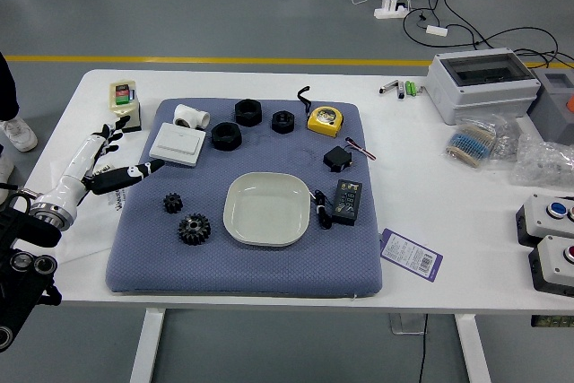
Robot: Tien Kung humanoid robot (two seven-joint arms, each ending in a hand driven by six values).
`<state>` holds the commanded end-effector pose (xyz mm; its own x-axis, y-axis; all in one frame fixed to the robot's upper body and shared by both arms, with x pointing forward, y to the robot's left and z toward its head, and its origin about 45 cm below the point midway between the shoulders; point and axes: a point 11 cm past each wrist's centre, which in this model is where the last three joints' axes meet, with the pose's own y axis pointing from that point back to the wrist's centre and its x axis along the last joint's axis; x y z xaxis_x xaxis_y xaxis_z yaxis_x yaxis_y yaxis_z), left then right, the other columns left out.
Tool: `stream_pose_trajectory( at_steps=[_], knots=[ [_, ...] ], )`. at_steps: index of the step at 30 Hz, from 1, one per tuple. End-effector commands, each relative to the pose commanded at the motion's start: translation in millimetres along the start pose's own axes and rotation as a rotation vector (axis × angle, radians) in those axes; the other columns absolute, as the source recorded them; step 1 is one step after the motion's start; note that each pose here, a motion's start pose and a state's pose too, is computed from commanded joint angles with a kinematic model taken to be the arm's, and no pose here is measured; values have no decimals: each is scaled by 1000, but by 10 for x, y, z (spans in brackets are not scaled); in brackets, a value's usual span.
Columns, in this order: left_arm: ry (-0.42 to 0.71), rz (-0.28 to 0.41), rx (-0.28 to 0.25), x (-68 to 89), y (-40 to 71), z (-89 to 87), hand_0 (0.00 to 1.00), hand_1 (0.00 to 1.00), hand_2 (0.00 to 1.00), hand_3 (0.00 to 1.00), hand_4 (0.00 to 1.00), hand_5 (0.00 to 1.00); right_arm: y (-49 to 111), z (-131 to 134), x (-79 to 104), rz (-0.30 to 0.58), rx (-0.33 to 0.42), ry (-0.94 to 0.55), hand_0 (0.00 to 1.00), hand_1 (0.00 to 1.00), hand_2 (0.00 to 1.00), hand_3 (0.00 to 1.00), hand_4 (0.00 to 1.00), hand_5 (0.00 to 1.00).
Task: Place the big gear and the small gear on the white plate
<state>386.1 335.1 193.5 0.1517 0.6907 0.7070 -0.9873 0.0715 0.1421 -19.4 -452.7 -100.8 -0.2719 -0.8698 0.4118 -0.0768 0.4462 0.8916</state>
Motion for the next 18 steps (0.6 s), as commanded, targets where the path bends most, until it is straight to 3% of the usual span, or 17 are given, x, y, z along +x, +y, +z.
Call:
stream_pose_trajectory(
  at_steps=[6, 8, 18],
  knots=[
    [-250, -58, 3, 9, -20, 53, 758, 810, 904, 888, 957, 2, 0, 0, 4, 1, 0, -3, 618, 625, 726, 544, 751, 717],
    [-328, -75, 3, 1, -33, 70, 704, 777, 876, 866, 952, 2, -1, -5, 4, 0, 1, -4, 618, 625, 726, 544, 751, 717],
    [-460, -143, -30, 12, -118, 253, 692, 763, 844, 841, 946, 2, -3, -33, -3, 0, 4, -11, 618, 624, 726, 544, 751, 717]
  ],
)
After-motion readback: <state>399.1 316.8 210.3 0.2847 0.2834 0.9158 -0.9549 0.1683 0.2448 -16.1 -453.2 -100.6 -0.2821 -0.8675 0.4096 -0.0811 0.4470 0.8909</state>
